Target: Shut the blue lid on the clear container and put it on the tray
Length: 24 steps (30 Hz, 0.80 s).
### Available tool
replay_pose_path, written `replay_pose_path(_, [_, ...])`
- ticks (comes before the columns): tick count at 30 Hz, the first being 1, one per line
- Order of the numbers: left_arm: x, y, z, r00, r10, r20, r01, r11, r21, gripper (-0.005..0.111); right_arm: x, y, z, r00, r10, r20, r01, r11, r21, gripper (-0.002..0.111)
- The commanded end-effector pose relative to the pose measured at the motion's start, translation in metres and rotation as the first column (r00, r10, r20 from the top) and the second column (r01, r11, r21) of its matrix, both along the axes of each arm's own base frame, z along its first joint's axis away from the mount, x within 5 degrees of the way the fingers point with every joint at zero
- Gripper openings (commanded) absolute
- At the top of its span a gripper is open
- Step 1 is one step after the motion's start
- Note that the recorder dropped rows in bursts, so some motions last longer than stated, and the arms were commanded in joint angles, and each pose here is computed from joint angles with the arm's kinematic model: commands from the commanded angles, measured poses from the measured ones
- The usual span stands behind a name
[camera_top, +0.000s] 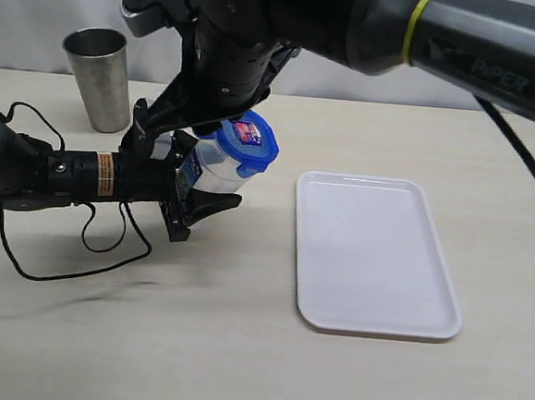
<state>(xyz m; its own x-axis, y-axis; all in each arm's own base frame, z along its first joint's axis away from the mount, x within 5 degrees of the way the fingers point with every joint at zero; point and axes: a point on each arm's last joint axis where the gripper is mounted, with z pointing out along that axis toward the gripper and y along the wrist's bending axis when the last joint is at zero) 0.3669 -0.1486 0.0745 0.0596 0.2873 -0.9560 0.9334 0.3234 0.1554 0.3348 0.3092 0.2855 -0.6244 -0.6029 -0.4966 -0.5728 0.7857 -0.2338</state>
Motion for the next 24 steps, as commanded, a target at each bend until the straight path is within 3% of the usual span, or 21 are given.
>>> replay_pose_path(1, [0.002, -0.001, 0.007, 1.0, 0.009, 0.012, -0.009, 1.0, -0.014, 0.0, 0.002, 0.002, -0.008, 1.0, -0.013, -0.018, 0.013, 1.0, -0.024, 0.038])
replay_pose_path(13, [0.002, -0.001, 0.007, 1.0, 0.006, 0.014, -0.006, 1.0, -0.021, 0.0, 0.007, 0.005, -0.045, 0.995, -0.029, -0.095, 0.017, 0.991, -0.13, 0.038])
replay_pose_path(19, [0.002, -0.001, 0.007, 1.0, 0.006, 0.015, -0.005, 1.0, -0.022, 0.0, 0.009, 0.006, -0.049, 0.996, -0.003, -0.088, -0.01, 0.989, -0.15, 0.026])
replay_pose_path(24, [0.001, -0.002, 0.009, 1.0, -0.001, 0.019, 0.002, 0.999, -0.037, 0.0, 0.01, 0.008, -0.06, 0.995, 0.005, -0.103, -0.022, 0.985, -0.17, 0.026])
